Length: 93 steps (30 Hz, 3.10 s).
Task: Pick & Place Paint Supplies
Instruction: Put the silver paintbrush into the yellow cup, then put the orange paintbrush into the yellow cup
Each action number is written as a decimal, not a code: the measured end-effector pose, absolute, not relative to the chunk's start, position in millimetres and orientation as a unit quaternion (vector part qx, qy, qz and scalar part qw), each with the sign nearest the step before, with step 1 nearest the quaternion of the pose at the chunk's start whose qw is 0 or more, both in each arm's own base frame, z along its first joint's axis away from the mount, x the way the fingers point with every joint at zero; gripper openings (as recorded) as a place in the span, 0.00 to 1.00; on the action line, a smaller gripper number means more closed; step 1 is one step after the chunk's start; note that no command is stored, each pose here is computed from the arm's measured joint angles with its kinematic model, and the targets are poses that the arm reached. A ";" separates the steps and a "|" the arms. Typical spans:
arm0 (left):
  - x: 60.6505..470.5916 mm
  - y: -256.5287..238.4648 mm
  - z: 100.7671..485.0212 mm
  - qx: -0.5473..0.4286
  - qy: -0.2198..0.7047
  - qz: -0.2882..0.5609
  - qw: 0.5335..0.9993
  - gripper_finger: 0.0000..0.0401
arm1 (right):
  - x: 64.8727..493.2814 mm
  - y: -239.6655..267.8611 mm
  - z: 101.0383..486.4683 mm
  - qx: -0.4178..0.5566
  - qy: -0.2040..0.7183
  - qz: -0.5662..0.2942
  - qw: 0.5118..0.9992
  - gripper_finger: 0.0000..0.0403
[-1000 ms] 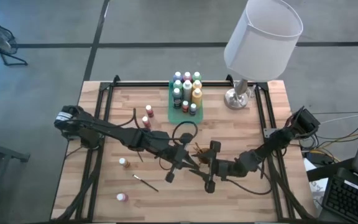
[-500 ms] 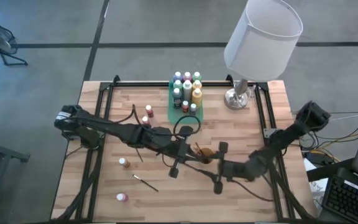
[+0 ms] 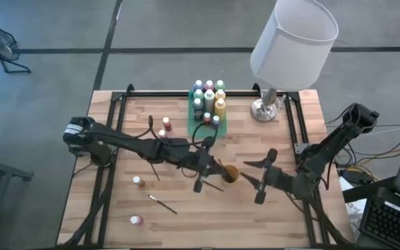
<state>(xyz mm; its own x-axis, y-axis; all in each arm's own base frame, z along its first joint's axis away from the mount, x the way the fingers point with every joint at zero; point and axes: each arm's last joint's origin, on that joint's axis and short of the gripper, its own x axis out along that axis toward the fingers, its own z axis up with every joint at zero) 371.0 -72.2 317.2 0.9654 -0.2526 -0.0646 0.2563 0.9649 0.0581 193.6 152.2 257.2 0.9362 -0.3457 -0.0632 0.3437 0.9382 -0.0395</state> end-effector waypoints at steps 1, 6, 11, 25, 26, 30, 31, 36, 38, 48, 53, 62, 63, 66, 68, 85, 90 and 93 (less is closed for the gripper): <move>372.1 -69.8 314.1 0.031 0.034 -0.125 0.991 0.00 | 191.2 149.5 255.7 -0.005 0.032 -0.184 0.982 0.44; 378.0 -63.1 298.9 0.014 0.043 -0.115 0.992 0.00 | 181.0 138.7 252.1 0.032 0.018 -0.214 0.976 0.41; 384.7 -62.1 281.5 0.006 0.051 -0.112 0.992 0.00 | 174.8 132.6 246.1 0.049 0.013 -0.215 0.975 0.38; 404.1 -63.9 244.2 -0.025 0.077 -0.118 0.990 0.00 | 172.3 130.0 244.2 0.053 0.010 -0.218 0.974 0.31; 404.1 -63.9 243.9 -0.025 0.078 -0.118 0.990 0.00 | 172.3 130.0 244.2 0.053 0.010 -0.218 0.974 0.31; 403.7 -63.5 241.5 -0.025 0.090 -0.111 0.989 0.00 | 172.3 130.1 244.2 0.053 0.010 -0.218 0.975 0.30; 403.7 -63.2 241.0 -0.024 0.093 -0.107 0.990 0.00 | 172.3 130.1 244.2 0.053 0.010 -0.218 0.975 0.29; 403.2 -62.0 237.5 -0.021 0.111 -0.089 0.990 0.00 | 172.3 130.1 244.2 0.053 0.010 -0.218 0.975 0.27; 403.0 -61.8 236.4 -0.020 0.116 -0.087 0.989 0.00 | 172.3 130.1 244.2 0.053 0.010 -0.218 0.975 0.26; 402.2 -61.6 233.0 -0.021 0.134 -0.086 0.987 0.06 | 172.3 130.1 244.1 0.052 0.010 -0.217 0.975 0.21; 402.5 -61.9 233.8 -0.016 0.134 -0.090 0.987 0.18 | 172.3 130.1 244.1 0.052 0.011 -0.217 0.975 0.19; 401.4 -62.8 249.9 -0.015 0.145 -0.106 0.984 0.38 | 172.3 130.1 243.8 0.051 0.011 -0.217 0.975 0.17; 400.6 -62.7 253.0 -0.013 0.146 -0.107 0.983 0.40 | 172.3 130.1 243.8 0.051 0.011 -0.217 0.975 0.17; 393.3 -61.6 268.8 0.002 0.140 -0.109 0.984 0.42 | 172.3 130.1 243.8 0.051 0.011 -0.217 0.975 0.19; 384.8 -60.3 283.2 0.012 0.131 -0.111 0.985 0.42 | 172.3 130.1 243.6 0.051 0.011 -0.216 0.975 0.20; 288.5 -45.4 343.5 0.026 0.245 -0.100 0.964 0.42 | 172.1 130.0 242.4 0.049 0.013 -0.215 0.975 0.33; 277.2 -43.7 320.3 0.031 0.343 -0.095 0.934 0.42 | 172.1 130.0 242.4 0.049 0.013 -0.215 0.975 0.36; 274.7 -44.4 295.2 0.033 0.374 -0.096 0.922 0.42 | 172.1 130.0 242.6 0.050 0.012 -0.215 0.975 0.38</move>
<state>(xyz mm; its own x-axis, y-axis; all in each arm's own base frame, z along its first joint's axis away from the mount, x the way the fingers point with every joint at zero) 274.7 -44.4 295.2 0.7013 -0.1518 -0.6965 0.2006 0.9796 -0.0116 172.1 130.0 242.6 0.9073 -0.4181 -0.0455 0.4206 0.9026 0.0914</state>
